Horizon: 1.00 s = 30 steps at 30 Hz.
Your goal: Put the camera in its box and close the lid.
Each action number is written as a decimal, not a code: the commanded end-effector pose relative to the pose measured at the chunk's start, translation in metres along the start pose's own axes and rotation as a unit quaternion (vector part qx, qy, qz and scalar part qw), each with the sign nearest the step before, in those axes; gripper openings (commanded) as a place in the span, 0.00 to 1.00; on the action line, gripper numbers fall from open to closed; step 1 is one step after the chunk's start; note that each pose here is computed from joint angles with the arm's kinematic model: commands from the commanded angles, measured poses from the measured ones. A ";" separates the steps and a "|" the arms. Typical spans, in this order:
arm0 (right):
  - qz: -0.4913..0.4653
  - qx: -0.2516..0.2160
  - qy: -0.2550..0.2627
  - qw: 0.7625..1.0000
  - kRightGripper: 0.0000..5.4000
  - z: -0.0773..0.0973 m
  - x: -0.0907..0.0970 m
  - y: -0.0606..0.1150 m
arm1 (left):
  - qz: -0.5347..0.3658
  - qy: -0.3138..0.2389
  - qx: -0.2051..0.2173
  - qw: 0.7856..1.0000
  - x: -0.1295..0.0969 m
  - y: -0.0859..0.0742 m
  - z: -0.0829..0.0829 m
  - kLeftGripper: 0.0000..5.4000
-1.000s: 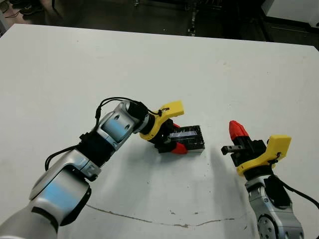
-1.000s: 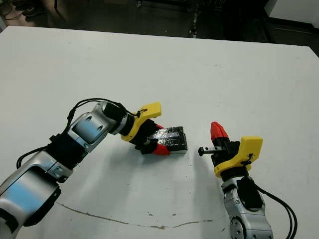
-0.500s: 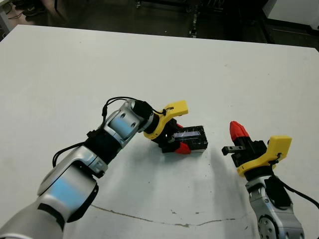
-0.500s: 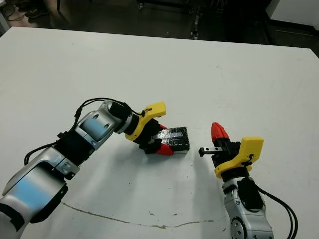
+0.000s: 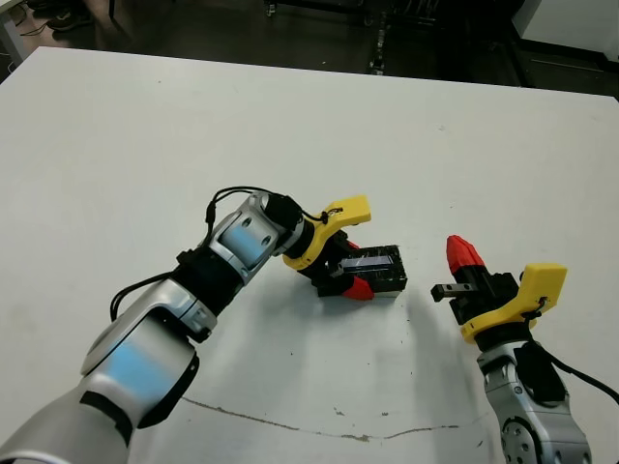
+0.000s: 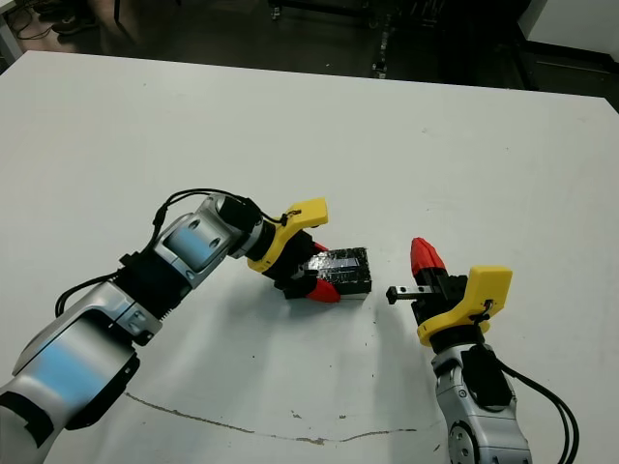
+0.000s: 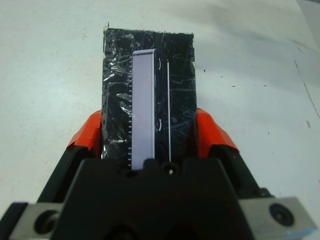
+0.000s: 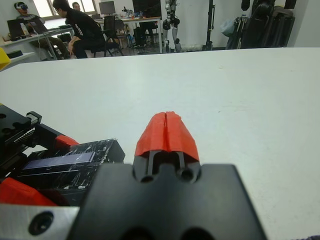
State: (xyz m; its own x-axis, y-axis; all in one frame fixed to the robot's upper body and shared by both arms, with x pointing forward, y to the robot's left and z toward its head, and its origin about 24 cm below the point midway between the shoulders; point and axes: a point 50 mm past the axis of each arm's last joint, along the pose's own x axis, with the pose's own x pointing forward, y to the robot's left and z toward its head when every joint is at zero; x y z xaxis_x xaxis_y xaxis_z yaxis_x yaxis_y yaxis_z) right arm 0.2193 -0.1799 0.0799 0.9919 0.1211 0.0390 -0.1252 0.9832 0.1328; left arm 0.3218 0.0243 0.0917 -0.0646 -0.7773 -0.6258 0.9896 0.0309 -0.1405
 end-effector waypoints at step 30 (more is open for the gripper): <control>-0.005 -0.008 0.005 1.000 0.00 0.000 -0.001 -0.004 | -0.070 -0.008 0.133 0.989 0.054 -0.030 -0.020 1.00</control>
State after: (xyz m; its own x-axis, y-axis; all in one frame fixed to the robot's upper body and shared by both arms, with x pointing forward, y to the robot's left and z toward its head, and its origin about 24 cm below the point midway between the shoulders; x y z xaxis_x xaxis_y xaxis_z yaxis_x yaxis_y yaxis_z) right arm 0.2197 -0.1798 0.0806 0.9916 0.1226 0.0413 -0.1270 0.9833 0.1302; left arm 0.3184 0.0188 0.0859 -0.0645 -0.7940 -0.6045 0.9760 -0.1764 0.1274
